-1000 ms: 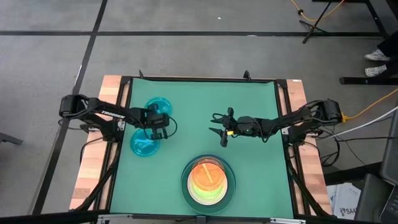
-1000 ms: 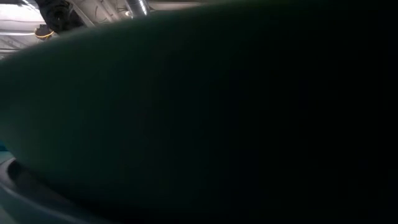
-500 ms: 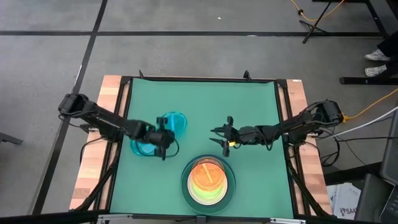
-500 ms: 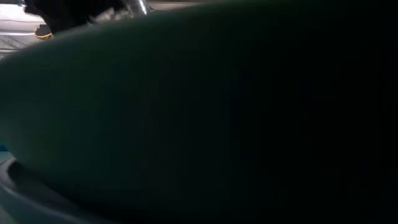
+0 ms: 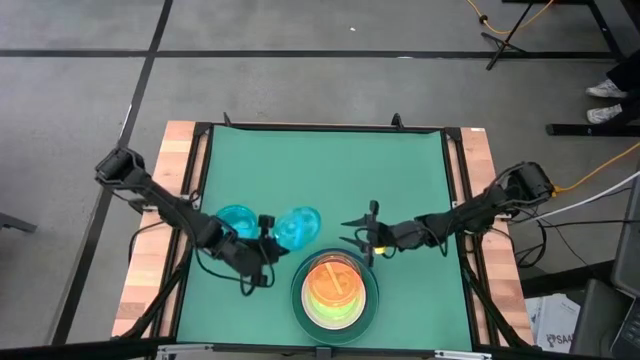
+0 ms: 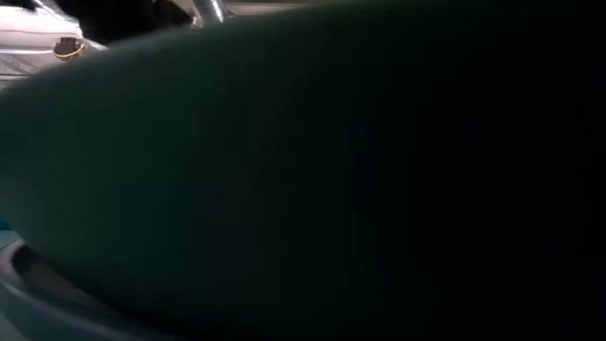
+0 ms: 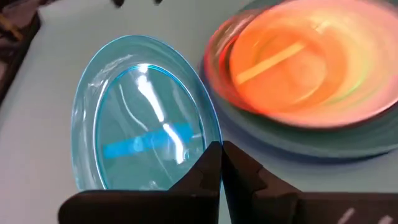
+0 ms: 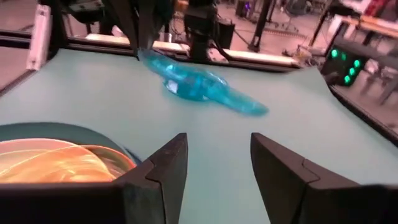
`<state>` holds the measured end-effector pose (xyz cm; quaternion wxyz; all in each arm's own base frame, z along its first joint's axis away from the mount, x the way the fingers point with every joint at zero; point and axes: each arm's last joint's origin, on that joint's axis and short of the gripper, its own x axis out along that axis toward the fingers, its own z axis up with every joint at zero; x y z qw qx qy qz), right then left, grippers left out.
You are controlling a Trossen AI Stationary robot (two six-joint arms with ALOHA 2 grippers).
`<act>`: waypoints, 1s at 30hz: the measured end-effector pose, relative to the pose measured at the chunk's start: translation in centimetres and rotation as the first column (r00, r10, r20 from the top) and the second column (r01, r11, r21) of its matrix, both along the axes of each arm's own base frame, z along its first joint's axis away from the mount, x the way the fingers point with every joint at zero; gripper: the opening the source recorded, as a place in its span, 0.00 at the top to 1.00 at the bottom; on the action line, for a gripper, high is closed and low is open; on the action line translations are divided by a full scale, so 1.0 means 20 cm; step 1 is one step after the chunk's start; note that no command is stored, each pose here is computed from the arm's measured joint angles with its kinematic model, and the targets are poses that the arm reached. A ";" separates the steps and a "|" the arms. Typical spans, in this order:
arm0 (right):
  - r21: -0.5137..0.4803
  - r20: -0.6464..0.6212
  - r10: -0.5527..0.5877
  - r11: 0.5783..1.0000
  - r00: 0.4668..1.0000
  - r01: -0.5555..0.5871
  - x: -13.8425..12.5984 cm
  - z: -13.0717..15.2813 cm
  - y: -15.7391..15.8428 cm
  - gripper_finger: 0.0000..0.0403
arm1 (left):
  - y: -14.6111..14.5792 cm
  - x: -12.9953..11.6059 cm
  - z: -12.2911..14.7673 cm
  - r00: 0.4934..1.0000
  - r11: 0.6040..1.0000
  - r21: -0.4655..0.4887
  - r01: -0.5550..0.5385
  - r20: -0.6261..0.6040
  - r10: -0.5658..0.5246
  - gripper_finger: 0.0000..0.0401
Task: Stack plastic plates
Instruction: Stack the blue plate on top of the orange plate
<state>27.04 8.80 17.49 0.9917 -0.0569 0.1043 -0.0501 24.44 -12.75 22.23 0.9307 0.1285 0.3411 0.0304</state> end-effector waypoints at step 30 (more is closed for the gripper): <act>-0.412 0.135 -0.080 0.902 0.988 0.129 -0.01 0.34 0.38 0.58 | -0.52 0.51 -0.19 0.944 0.940 0.096 0.326 -0.088 -0.318 1.00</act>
